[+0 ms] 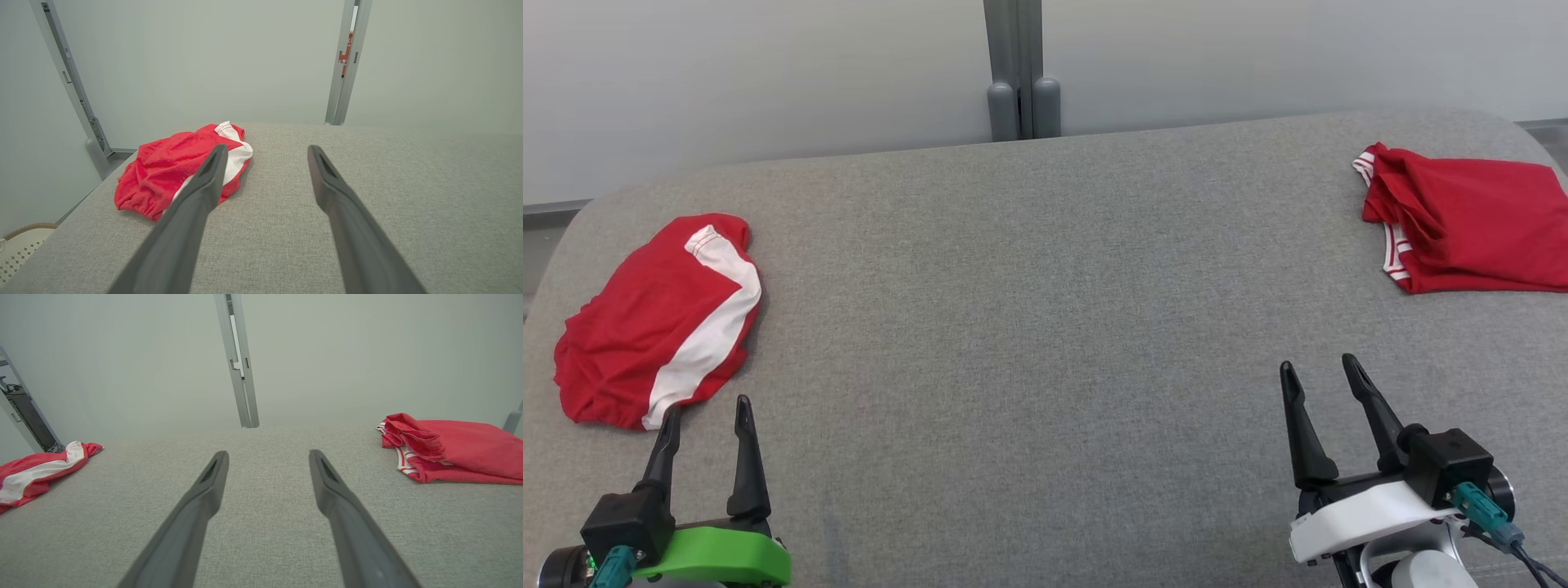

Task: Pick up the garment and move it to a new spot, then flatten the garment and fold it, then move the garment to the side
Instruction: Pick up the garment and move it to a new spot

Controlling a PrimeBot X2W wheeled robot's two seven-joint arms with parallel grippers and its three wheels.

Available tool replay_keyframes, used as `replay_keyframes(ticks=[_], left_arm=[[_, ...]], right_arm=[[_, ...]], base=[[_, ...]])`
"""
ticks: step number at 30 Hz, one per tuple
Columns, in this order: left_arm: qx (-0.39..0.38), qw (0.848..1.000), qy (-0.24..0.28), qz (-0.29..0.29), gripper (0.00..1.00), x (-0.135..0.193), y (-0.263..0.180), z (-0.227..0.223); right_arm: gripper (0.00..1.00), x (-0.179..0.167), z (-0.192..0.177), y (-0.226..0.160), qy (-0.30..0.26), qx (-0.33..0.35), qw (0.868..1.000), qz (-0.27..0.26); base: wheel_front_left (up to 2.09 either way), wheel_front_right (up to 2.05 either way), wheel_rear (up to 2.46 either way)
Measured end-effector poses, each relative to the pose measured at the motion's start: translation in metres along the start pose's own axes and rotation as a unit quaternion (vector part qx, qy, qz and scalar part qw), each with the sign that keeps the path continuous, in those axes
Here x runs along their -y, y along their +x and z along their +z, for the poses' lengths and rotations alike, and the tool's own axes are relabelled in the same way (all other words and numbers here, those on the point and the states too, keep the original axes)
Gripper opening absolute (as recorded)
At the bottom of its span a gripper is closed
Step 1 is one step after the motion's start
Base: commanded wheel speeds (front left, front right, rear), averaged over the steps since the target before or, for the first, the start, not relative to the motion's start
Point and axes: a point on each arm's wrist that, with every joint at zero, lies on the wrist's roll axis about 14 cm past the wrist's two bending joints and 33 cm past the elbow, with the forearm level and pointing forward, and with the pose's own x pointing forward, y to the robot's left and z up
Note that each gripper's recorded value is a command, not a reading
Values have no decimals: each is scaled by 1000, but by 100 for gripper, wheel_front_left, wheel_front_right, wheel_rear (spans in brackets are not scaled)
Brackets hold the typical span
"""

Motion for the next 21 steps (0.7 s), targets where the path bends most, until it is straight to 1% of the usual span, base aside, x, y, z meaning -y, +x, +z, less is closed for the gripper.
replay_keyframes(ticks=[11, 21], left_arm=[[2, 1000, 2, 14, 100, -10, -6, 2], [3, 998, 11, 60, 100, -42, -23, 5]], right_arm=[[100, -10, -4, 5, 4, -5, 1000, 16], [100, -37, -14, 18, 16, -17, 998, 56]], base=[[0, 0, 0], [0, 0, 0]])
